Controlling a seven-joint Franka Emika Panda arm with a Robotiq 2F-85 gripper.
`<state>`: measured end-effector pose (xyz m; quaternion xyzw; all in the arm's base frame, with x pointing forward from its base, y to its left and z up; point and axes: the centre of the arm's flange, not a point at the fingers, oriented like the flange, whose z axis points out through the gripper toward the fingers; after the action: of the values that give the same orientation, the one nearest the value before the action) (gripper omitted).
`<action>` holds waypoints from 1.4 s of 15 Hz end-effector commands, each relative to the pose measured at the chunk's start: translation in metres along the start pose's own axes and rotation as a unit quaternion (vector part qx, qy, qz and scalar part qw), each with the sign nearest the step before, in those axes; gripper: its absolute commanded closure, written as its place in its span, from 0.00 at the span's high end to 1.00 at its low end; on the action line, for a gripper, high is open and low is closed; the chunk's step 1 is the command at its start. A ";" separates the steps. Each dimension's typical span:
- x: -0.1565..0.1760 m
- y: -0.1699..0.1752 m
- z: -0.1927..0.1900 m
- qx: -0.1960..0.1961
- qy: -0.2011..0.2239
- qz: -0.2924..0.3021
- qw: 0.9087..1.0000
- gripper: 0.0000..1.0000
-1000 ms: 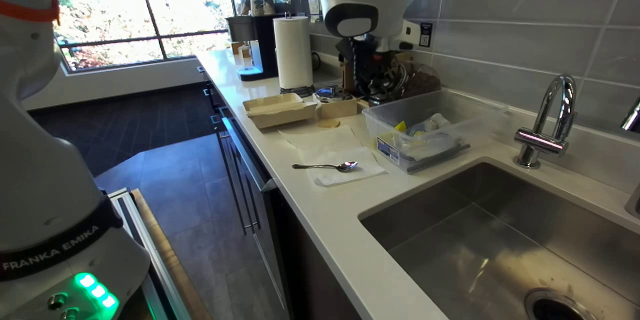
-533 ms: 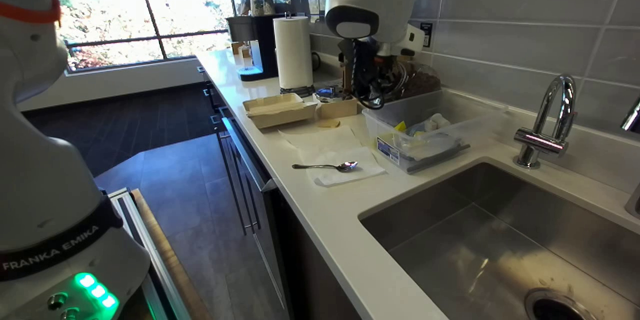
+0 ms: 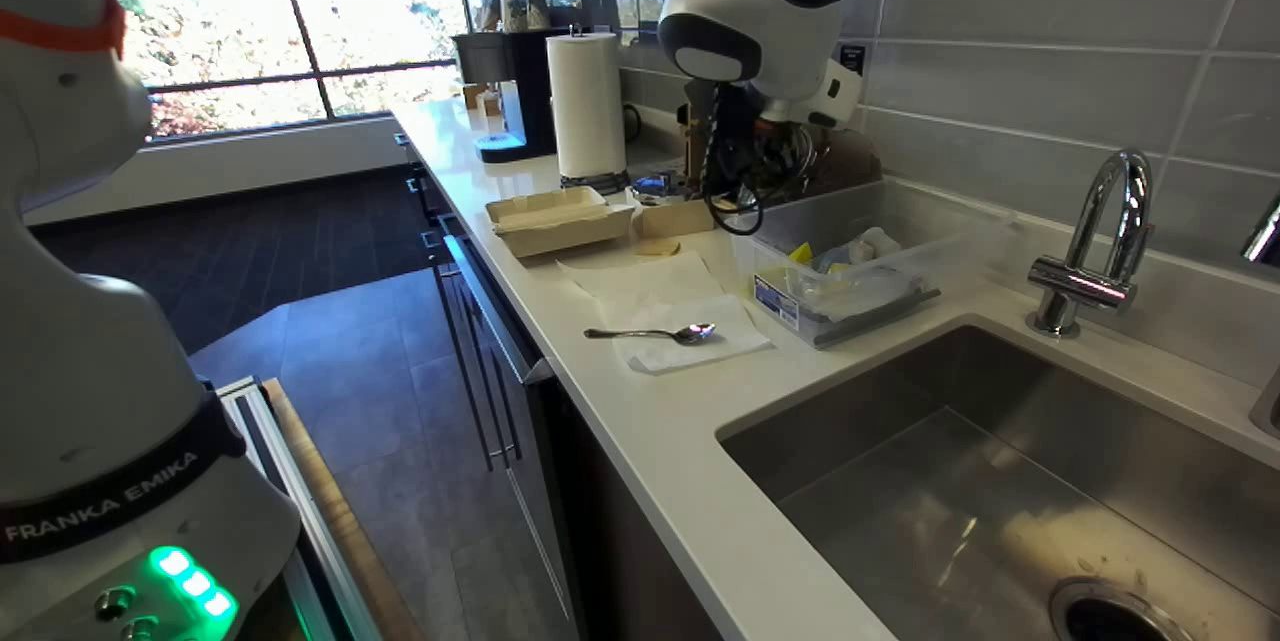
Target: Take one scoop of coffee grounds using the scooper in the coffee jar, empty the scoop onto the napkin then place the scooper back in the jar
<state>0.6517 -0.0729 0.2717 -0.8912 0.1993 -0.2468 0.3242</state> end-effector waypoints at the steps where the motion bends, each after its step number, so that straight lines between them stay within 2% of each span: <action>1: -0.003 0.010 -0.001 0.047 0.010 0.016 0.999 0.01; 8: -0.007 0.027 -0.009 0.091 0.008 0.037 0.995 0.01; 11: -0.011 0.037 -0.013 0.098 -0.008 0.044 0.994 0.01; 15: -0.015 0.050 -0.025 0.131 -0.044 0.046 0.989 0.01; 21: -0.016 0.059 -0.048 0.150 -0.094 0.024 0.984 0.01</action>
<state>0.6170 -0.1323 0.2528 -0.8437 0.1689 -0.1961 0.4702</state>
